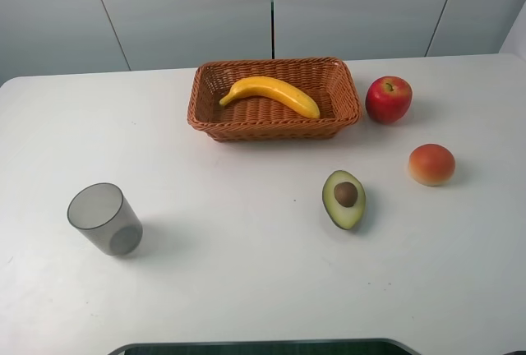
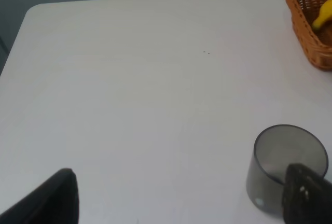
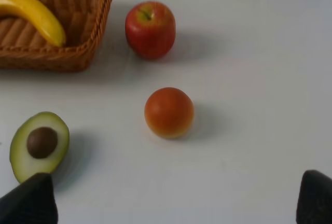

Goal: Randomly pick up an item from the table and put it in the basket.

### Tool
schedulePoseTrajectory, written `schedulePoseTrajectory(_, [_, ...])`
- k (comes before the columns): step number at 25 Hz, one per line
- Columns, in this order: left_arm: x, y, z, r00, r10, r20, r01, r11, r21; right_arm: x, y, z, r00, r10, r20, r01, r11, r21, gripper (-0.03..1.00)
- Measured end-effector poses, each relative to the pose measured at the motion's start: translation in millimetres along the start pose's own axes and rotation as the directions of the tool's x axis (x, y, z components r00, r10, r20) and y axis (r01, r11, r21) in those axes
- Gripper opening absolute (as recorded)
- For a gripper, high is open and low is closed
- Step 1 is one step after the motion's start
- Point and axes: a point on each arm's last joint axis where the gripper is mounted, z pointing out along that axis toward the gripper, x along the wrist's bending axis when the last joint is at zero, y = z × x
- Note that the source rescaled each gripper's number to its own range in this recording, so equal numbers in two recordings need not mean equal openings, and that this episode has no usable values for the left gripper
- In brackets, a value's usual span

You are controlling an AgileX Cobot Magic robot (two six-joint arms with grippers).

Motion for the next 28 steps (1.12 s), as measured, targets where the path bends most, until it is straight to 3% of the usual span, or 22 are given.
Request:
schedulePoseTrajectory(4, [0.0, 0.0, 0.0, 1.000, 0.000, 0.000, 0.000, 1.000, 0.000, -1.2, -2.9, -5.0, 1.000, 0.003, 0.013, -0.002, 0.999, -0.042, 1.00])
schedulePoseTrajectory(22, [0.0, 0.0, 0.0, 1.000, 0.000, 0.000, 0.000, 1.000, 0.000, -1.5, -3.2, -5.4, 1.000, 0.004, 0.018, -0.003, 0.999, -0.046, 1.00])
schedulePoseTrajectory(28, [0.0, 0.0, 0.0, 1.000, 0.000, 0.000, 0.000, 1.000, 0.000, -1.0, -3.2, -5.4, 0.997, 0.035, 0.072, -0.031, 0.998, -0.048, 1.00])
